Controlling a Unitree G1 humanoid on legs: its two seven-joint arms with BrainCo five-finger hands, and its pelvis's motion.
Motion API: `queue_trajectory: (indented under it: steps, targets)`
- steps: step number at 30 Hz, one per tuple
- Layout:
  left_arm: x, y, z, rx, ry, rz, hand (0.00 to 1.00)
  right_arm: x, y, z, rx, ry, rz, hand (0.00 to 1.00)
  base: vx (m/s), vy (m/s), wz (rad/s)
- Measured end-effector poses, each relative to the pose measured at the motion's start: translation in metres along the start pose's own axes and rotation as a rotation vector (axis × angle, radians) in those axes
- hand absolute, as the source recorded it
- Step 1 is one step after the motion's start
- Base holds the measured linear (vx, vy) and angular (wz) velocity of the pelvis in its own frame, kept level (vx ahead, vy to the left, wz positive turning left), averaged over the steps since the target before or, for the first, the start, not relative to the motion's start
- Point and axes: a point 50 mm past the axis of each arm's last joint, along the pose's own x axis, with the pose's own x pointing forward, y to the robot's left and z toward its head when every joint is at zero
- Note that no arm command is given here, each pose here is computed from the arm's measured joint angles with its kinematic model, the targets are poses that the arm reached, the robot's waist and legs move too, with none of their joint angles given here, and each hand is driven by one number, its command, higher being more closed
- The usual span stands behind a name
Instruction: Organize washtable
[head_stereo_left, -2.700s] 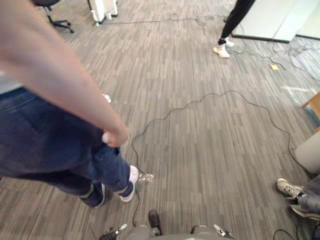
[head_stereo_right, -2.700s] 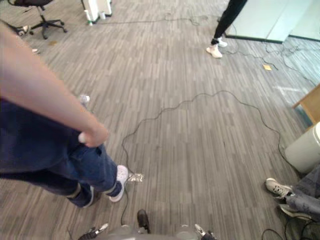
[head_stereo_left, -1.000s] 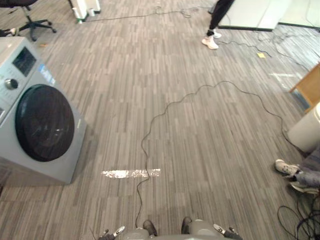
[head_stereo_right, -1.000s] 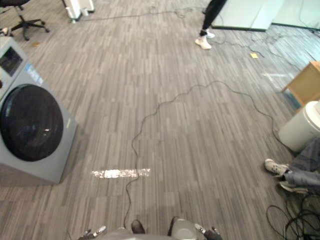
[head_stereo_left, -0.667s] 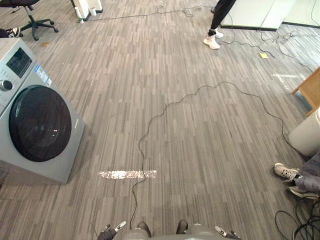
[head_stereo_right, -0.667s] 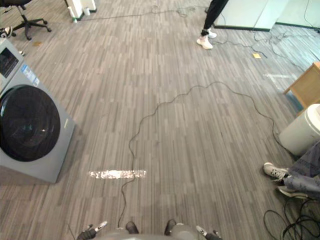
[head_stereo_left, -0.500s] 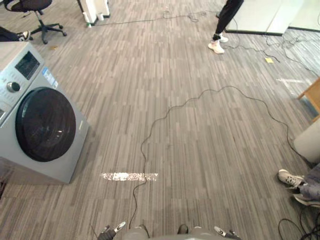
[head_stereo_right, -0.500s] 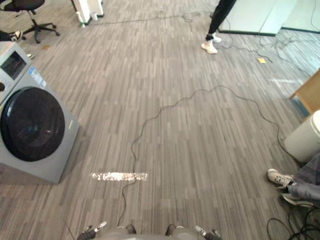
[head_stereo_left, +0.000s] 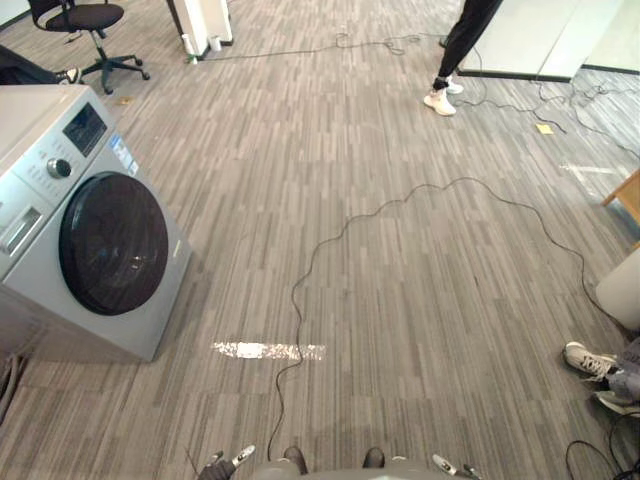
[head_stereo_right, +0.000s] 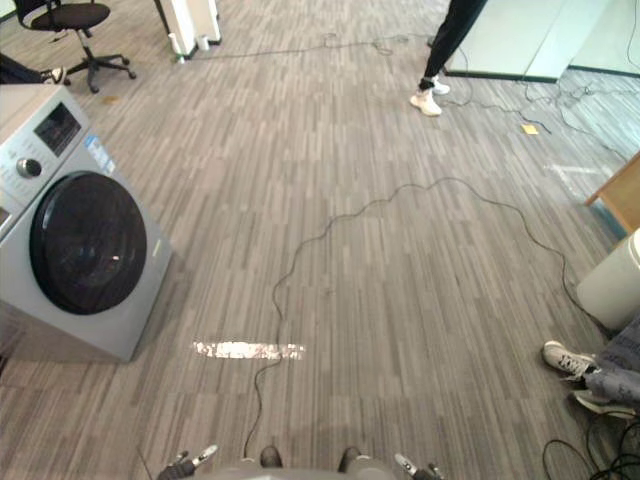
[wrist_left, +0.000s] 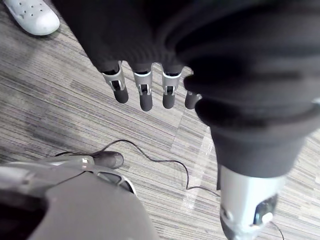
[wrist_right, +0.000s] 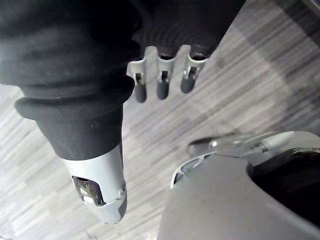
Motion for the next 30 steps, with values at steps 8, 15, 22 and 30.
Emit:
queue_trajectory:
  steps: [8, 15, 22, 30]
  targets:
    - [0.0, -0.001, -0.003, -0.001, 0.009, -0.002, 0.0, 0.0, -0.003, 0.0, -0.003, -0.008, -0.006, 0.0, 0.0, 0.01, -0.02]
    - [0.0, -0.002, -0.002, -0.005, 0.004, -0.003, 0.0, 0.0, -0.004, 0.001, 0.0, -0.011, -0.008, 0.0, 0.0, -0.012, 0.07]
    - [0.002, -0.003, 0.013, -0.07, -0.055, -0.001, 0.0, 0.0, -0.001, 0.0, 0.002, -0.01, 0.002, 0.0, -0.05, -0.053, 0.06]
    - [-0.001, -0.007, -0.001, -0.186, -0.025, 0.01, 0.0, -0.001, -0.016, 0.0, -0.071, -0.005, -0.024, 0.0, 0.12, 0.148, -0.37]
